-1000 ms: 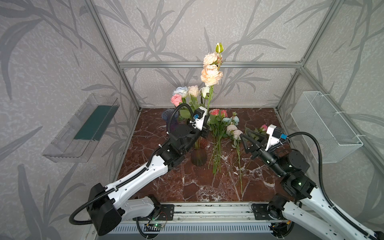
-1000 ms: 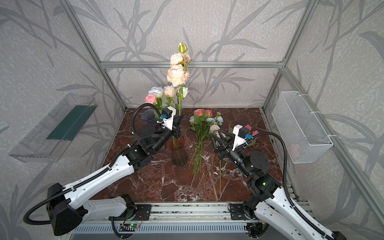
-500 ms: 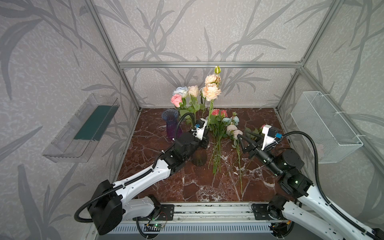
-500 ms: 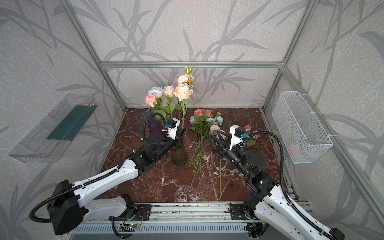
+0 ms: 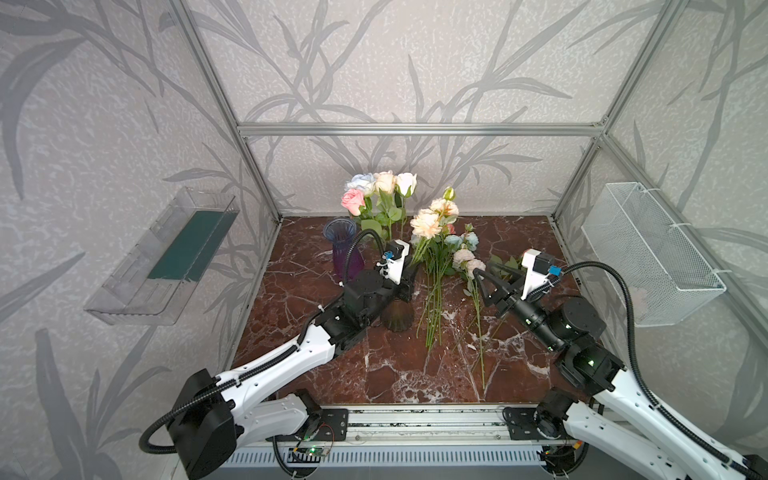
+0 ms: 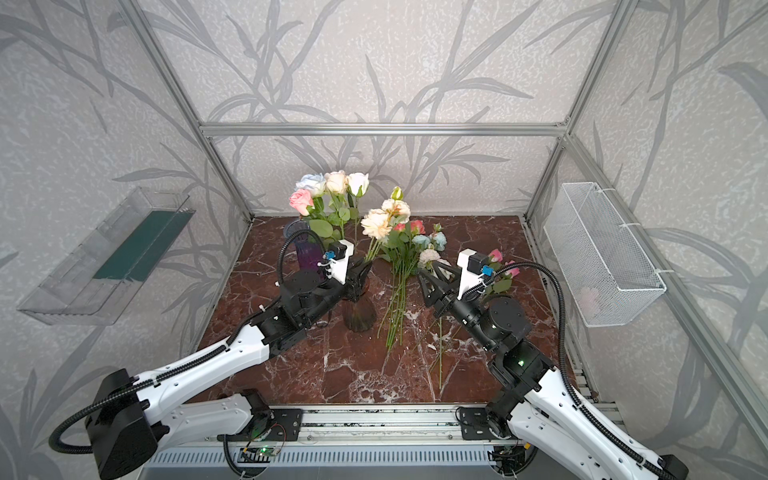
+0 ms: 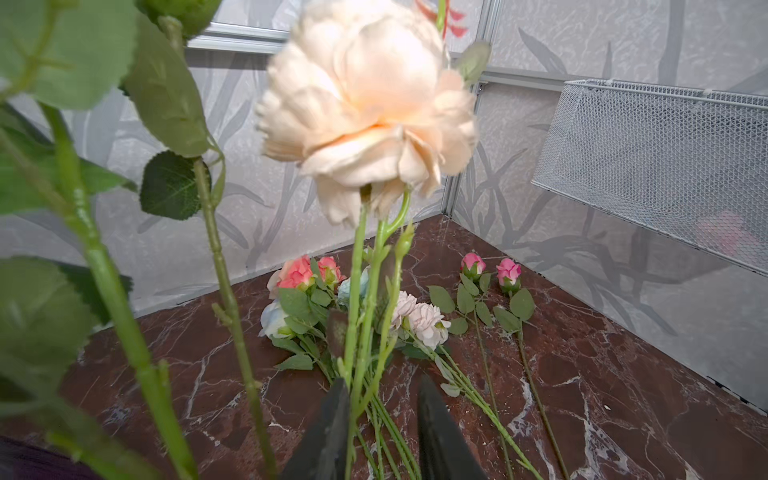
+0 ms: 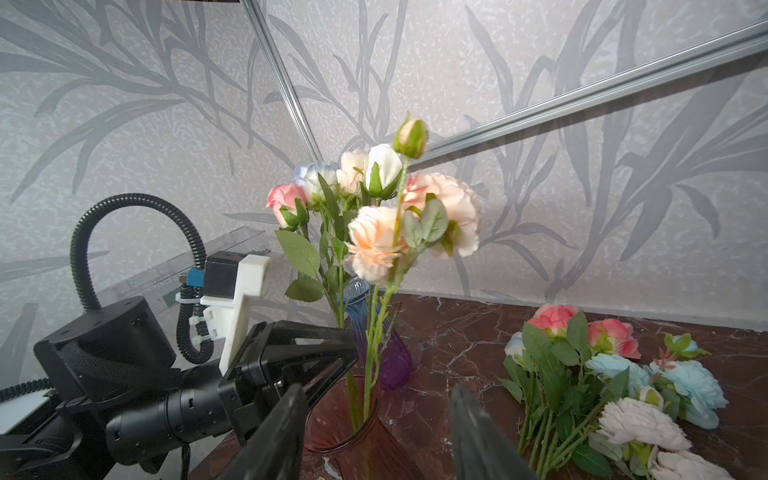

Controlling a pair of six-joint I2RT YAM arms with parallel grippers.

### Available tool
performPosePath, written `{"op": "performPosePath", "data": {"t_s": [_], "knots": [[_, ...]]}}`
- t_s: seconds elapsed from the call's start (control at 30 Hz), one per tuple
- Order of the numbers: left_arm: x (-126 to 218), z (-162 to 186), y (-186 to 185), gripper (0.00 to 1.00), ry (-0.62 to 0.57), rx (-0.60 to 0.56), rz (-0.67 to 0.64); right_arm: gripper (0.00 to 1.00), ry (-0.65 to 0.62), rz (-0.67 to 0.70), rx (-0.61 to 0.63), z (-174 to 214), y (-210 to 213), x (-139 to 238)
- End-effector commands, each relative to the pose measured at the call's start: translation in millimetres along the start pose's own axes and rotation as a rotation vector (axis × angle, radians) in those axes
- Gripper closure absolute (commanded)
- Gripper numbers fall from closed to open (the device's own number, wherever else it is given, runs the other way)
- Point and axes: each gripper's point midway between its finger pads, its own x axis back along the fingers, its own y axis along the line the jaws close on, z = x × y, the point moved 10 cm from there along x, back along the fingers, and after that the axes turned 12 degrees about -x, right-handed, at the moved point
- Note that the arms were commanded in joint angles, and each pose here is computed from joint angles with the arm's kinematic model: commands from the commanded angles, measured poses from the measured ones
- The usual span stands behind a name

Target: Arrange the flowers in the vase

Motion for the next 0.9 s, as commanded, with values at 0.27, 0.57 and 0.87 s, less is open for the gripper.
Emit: {"op": "performPosePath", "data": {"t_s": [0.27,0.57,0.87], "knots": [[49,-35,7,0.53,-0.085,0.049,0.038,0.44,0.038,0.128,0.035,-2,-7,-3],[90,-45,15,0.50,-0.108,0.094,0.022,0.44,0.084,0.213,0.044,1,-15,-10],[139,-5,29,0.50,-0.081,0.270,-0.115,0.46,0.292,0.571,-0.049,23,-77,-19]]}}
